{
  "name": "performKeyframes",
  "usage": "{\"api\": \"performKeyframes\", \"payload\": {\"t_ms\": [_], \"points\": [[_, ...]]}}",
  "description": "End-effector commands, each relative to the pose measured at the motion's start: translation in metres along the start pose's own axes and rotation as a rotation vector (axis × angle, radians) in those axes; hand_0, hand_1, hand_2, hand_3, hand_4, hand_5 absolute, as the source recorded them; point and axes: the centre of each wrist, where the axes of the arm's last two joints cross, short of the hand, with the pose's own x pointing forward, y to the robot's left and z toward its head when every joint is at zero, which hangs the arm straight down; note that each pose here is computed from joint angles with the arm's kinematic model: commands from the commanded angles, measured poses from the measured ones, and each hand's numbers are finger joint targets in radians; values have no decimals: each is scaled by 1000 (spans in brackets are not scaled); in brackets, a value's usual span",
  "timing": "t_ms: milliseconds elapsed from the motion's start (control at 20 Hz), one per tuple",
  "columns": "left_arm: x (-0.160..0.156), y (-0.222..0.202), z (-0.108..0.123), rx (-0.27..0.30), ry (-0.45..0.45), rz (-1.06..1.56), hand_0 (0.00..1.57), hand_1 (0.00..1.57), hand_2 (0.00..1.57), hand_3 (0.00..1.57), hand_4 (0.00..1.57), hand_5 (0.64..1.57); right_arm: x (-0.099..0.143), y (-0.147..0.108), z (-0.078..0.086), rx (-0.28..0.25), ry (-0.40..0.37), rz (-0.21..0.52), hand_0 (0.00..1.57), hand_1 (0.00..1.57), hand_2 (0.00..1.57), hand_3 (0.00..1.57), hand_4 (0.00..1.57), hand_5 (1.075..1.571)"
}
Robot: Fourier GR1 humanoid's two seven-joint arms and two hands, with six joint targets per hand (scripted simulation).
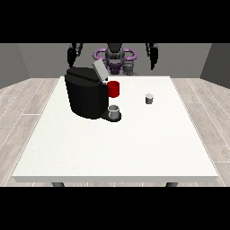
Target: Insert the coffee pod into the coffee machine and close the lid
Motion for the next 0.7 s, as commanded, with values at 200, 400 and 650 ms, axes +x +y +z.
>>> {"api": "performKeyframes", "payload": {"t_ms": [200,400,650], "points": [[10,50,-15,-112,-125,-291,0,0,0,0,0,1571,2,7,-10,7,-39,-46,0,0,0,0,0,1571],[30,99,-34,-113,-31,-474,0,0,0,0,0,1571,25,21,-16,-79,-133,96,0,0,0,0,0,1571],[51,121,-62,-94,7,-582,0,0,0,0,0,1571,42,33,-28,-96,-159,122,0,0,0,0,0,1571]]}}
